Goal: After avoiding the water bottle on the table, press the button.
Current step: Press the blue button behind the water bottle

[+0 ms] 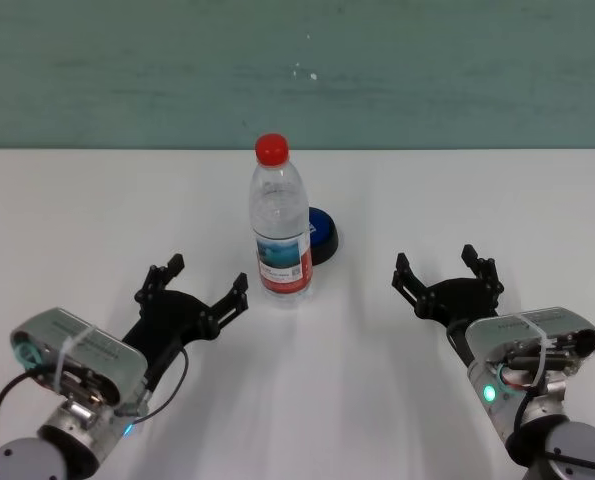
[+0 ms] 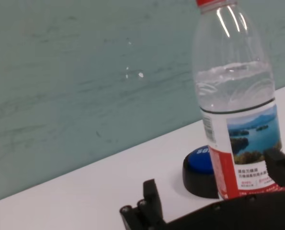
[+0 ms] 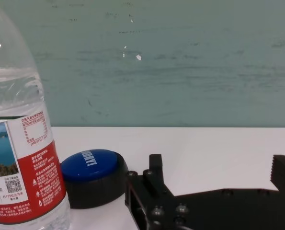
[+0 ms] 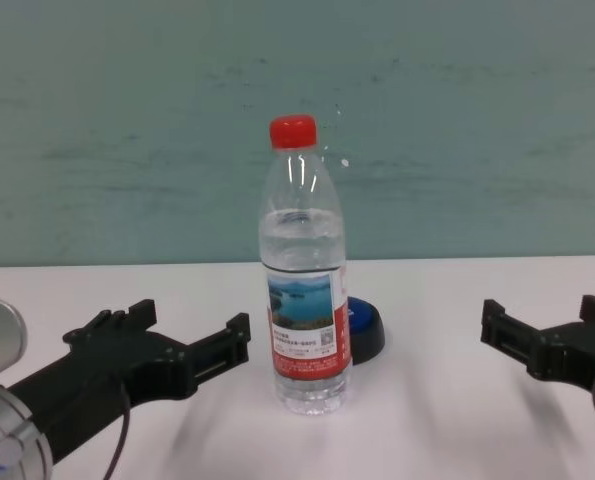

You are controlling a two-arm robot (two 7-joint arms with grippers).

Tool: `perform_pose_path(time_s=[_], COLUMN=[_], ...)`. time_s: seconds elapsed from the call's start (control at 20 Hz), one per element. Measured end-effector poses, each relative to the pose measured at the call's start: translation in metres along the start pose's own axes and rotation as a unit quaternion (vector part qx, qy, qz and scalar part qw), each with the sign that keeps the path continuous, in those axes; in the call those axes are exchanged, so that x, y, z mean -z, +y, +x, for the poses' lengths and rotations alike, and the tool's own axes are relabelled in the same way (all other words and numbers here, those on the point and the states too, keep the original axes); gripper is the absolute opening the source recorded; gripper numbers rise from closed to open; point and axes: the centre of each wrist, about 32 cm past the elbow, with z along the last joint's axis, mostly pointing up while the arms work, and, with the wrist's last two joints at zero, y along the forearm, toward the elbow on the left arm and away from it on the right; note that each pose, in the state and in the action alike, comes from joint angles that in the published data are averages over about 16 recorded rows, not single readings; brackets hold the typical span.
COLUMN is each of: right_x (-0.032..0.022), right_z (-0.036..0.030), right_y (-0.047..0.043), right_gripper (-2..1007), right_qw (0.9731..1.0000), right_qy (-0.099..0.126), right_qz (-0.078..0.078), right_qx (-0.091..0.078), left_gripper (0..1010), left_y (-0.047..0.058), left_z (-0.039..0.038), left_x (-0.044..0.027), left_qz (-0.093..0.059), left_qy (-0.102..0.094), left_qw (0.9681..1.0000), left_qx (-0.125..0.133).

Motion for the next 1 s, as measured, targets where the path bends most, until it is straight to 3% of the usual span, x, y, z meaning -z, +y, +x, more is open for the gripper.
perform_pose_path(time_s=[1.0], right_x=[0.0], right_z=[0.0], right_y=[0.0], right_gripper=[1004], right_qw=[1.0], right_qy=[0.0], right_qz=[0.0], right_qx=[0.0], left_gripper=[1010], left_y=[-0.0013], left_z=[-0.0015], left_x=[-0.0018], left_qz=[-0.003], left_qy=[0.002], left_qw=[1.0], left_qx=[0.001])
